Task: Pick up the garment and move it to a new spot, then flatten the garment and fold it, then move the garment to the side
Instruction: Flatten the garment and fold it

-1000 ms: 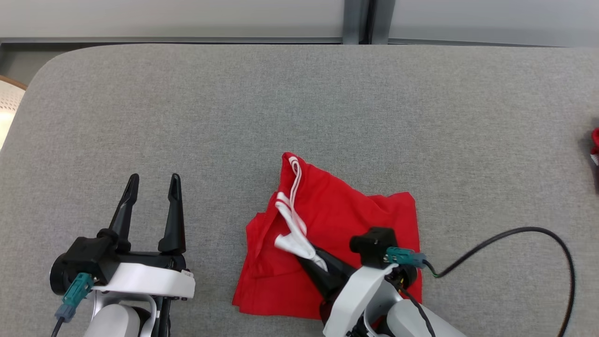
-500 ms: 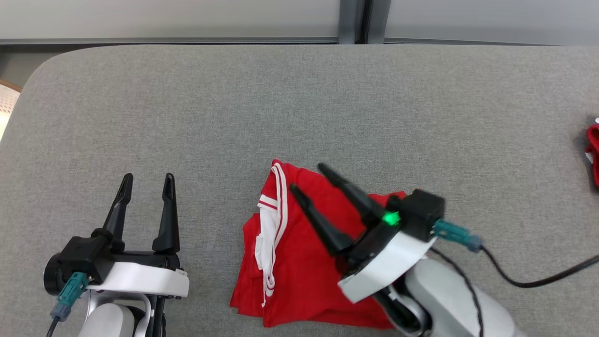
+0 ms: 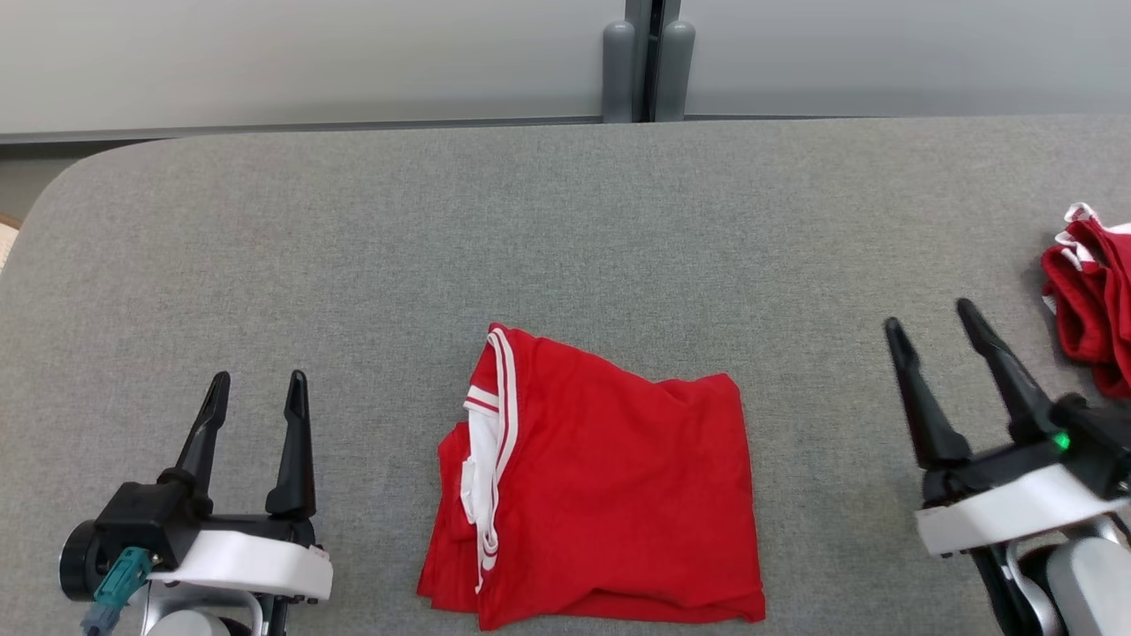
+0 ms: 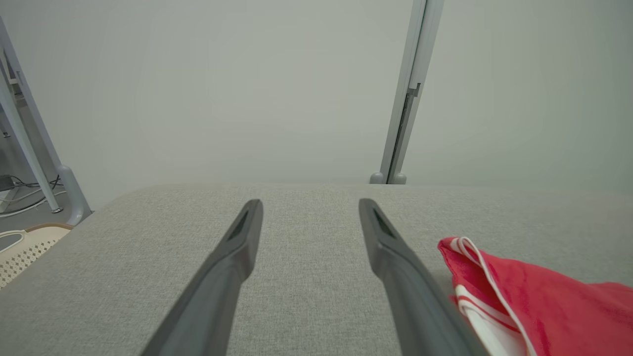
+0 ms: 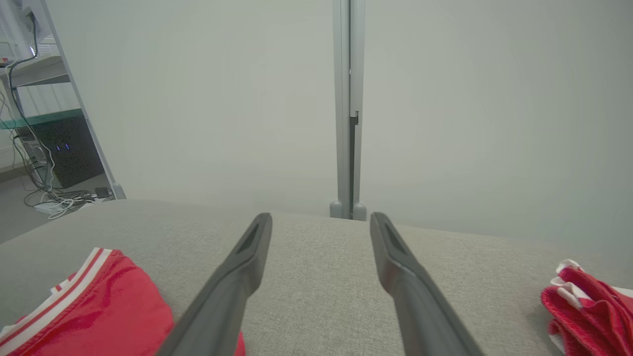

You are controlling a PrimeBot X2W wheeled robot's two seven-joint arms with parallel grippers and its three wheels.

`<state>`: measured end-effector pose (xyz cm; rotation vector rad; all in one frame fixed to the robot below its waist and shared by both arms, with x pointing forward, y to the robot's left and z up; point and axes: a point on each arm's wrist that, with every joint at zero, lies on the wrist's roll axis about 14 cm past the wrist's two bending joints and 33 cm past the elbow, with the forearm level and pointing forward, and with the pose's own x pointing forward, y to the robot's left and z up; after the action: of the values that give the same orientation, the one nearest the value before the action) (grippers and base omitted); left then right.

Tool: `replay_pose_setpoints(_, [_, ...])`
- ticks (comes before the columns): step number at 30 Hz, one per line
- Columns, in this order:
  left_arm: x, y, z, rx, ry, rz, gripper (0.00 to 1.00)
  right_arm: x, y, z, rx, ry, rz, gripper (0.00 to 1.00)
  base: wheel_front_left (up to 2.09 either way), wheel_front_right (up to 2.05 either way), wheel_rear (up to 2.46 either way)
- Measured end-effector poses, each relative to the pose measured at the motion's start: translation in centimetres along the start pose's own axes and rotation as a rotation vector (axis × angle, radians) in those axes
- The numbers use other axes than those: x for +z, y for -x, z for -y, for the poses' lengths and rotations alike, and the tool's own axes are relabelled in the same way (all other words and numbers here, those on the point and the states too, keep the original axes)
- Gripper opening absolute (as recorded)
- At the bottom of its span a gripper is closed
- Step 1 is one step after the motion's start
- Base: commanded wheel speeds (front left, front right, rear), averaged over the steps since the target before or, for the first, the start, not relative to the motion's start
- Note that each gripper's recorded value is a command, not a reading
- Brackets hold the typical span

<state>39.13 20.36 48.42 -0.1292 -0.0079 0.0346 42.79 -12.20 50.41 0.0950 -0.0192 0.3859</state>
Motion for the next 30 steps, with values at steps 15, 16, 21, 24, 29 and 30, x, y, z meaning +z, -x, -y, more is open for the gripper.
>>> replay_pose_setpoints(15, [0.1,3.5,-0.2,-0.008,-0.002,-0.026,1.0,1.0,6.9,1.6,-0.149,0.018,-0.039,1.0,0.0,0.0,0.0])
replay_pose_setpoints(16, [0.1,3.9,-0.2,-0.009,-0.003,-0.03,1.0,1.0,7.2,1.4,-0.152,0.014,-0.043,1.0,0.0,0.0,0.0])
replay_pose_setpoints(21, [0.5,5.3,-0.3,-0.011,-0.006,-0.027,1.0,1.2,8.6,1.2,-0.169,0.01,-0.039,1.0,0.0,0.0,0.0])
replay_pose_setpoints(24, [1.0,5.9,-0.2,-0.012,-0.004,-0.015,1.0,1.5,9.4,1.2,-0.179,0.008,-0.036,1.0,0.0,0.0,0.0])
replay_pose_setpoints(29, [1.2,6.5,-0.1,-0.008,-0.004,-0.013,1.0,1.8,10.1,1.2,-0.187,0.002,-0.027,1.0,0.0,0.0,0.0])
replay_pose_setpoints(30, [1.4,6.5,0.0,-0.01,-0.004,-0.01,1.0,1.8,10.2,1.2,-0.188,-0.001,-0.027,1.0,0.0,0.0,0.0])
